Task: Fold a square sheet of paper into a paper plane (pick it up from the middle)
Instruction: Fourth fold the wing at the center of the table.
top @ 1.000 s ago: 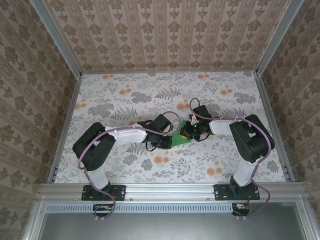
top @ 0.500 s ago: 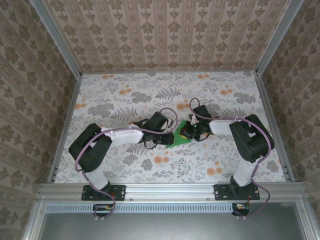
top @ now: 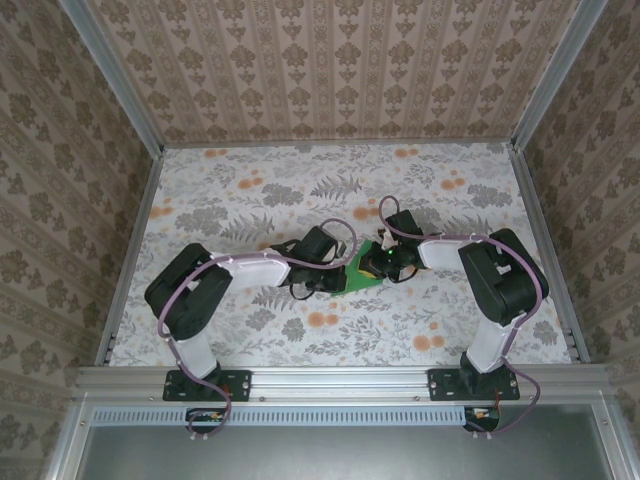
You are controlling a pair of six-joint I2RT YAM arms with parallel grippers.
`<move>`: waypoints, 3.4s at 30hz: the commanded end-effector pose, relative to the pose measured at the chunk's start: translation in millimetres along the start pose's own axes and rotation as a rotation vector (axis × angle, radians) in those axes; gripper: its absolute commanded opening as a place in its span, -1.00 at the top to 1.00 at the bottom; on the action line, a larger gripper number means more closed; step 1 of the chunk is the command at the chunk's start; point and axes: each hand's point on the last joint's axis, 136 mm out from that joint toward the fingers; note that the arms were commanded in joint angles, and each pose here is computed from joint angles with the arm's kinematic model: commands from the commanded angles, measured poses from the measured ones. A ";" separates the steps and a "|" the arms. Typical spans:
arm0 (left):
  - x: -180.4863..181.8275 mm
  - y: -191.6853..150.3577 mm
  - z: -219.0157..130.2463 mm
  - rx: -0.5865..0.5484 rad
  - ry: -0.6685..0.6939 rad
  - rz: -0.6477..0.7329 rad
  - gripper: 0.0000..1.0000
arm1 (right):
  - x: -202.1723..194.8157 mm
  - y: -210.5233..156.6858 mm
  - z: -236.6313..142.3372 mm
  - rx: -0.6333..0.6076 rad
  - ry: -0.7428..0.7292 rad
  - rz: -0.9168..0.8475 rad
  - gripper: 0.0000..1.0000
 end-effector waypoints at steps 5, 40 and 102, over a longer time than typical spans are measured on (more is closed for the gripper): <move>12.7 2.8 4.0 -0.002 0.040 -0.028 0.94 | 2.6 -3.0 -12.7 0.001 -0.032 -0.057 0.77; 0.4 -1.8 -15.2 -0.027 -0.107 -0.128 0.82 | -19.7 -27.7 28.3 0.095 -0.139 -0.009 0.85; 62.4 -29.0 -8.8 0.001 -0.086 -0.417 0.95 | -62.0 -46.3 28.2 0.155 -0.233 0.045 0.85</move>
Point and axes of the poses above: each hand's point on the last joint's axis, 136 mm out from that joint toward the fingers, its own z axis out along the fingers, its own x axis along the line the jaws close on, y = z × x, and after that the axes turned 12 degrees about -z, right-handed
